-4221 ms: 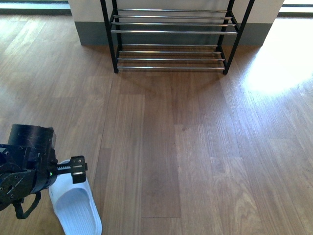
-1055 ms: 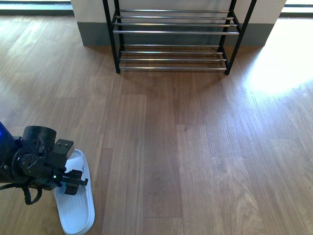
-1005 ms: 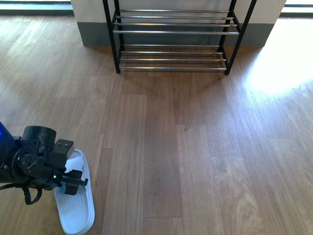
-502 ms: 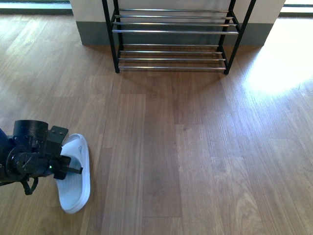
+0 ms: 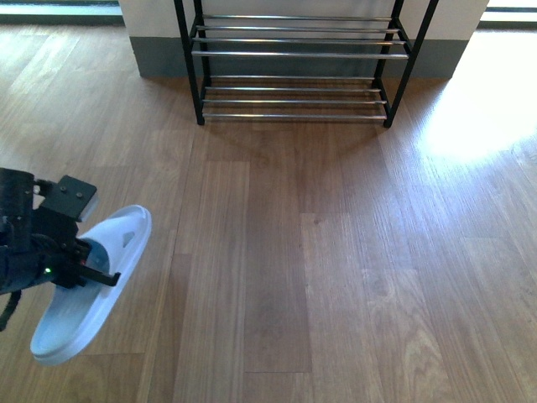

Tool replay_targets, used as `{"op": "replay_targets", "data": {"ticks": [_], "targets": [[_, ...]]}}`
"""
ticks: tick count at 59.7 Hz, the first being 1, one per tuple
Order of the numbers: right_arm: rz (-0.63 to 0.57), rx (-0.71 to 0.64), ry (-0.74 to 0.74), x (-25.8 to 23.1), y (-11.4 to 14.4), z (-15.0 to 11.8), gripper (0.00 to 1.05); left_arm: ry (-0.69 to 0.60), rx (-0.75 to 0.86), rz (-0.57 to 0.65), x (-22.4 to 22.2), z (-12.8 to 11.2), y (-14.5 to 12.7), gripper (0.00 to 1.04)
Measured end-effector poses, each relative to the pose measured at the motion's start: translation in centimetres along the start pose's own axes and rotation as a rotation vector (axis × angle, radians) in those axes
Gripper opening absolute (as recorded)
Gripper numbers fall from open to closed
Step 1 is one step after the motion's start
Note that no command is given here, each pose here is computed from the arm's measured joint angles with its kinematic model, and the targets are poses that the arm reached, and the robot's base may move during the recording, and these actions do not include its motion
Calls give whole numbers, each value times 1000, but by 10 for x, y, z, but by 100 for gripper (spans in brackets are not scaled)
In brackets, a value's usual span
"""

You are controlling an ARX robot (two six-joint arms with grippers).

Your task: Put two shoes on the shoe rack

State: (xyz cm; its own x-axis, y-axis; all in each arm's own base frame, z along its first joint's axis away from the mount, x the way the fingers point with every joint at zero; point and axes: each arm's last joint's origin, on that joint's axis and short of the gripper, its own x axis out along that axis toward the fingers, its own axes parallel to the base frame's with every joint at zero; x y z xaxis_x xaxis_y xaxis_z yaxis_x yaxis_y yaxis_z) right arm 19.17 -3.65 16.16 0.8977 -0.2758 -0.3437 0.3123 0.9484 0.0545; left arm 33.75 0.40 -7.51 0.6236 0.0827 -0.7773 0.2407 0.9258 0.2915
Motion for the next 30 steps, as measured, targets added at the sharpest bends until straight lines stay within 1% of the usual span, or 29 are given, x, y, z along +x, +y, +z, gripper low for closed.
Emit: {"op": "replay_targets", "data": {"ticks": [15,20,30], "targets": [[0,0,0,0,0,0,1,-54,58,83,-26,16,28,2],[0,0,0,0,0,0,1,-89,62,146,-51,25,39,2],[0,0,0,0,0,0,1,-174,39,226,-92,36,47,2]]}}
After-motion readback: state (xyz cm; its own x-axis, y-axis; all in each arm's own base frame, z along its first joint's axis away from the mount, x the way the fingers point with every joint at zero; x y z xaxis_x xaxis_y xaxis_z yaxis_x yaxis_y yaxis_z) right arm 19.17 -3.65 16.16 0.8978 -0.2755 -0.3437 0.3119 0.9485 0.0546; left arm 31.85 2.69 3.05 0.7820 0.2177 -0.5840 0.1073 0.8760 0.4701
